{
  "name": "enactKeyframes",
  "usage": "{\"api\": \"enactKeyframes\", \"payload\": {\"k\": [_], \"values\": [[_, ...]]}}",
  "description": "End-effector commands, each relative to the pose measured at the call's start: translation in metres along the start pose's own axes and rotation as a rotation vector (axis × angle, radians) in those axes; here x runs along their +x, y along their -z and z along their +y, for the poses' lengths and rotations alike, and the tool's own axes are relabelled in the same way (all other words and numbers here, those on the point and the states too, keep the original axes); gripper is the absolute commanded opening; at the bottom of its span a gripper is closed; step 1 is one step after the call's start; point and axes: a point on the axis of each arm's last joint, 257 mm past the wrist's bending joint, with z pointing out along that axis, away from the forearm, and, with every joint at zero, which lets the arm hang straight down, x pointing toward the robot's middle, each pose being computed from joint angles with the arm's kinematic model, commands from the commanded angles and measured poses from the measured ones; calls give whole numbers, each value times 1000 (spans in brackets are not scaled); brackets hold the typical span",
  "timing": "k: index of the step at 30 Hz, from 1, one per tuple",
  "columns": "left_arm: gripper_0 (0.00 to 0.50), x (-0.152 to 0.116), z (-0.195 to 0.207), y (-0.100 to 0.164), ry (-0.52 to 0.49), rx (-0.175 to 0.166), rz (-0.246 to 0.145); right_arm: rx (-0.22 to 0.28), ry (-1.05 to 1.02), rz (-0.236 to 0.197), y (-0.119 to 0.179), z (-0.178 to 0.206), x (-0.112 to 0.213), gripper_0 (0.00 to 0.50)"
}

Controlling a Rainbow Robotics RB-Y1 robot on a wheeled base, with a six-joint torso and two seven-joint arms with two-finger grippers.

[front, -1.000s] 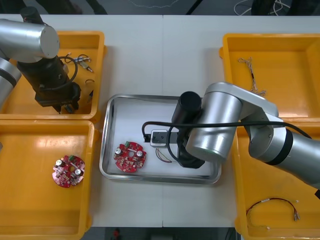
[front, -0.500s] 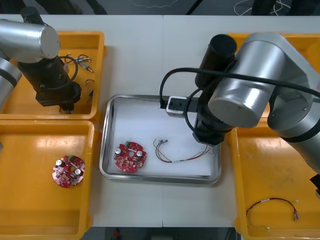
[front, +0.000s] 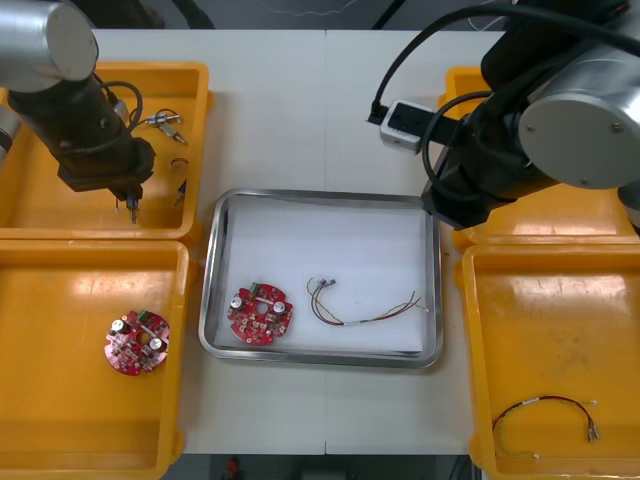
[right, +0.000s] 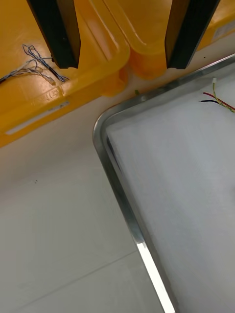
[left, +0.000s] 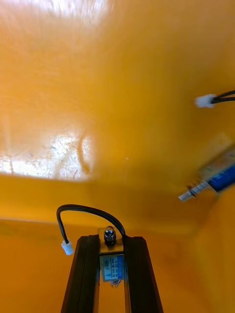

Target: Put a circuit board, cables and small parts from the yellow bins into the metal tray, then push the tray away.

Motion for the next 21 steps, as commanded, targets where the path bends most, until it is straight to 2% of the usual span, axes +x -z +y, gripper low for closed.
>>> {"api": "enactKeyframes", "payload": {"k": [1,5,7,9,12,21], "values": [[1,-25,10,61,-130,-31,-115,74,-113,4,19,-36,27,500],[1,-20,8,81,-168,-55,-130,122,-189,18,28,-61,44,500],[0,-21,1,89,-185,-47,-151,141,-221,27,30,-71,51,500],[0,-24,-8,99,-208,-39,-188,167,-276,40,32,-85,61,500],[0,-23,-25,108,-240,-16,-223,185,-350,58,33,-102,73,500],[1,-14,-86,133,-349,55,-323,168,-653,105,25,-138,92,500]]}}
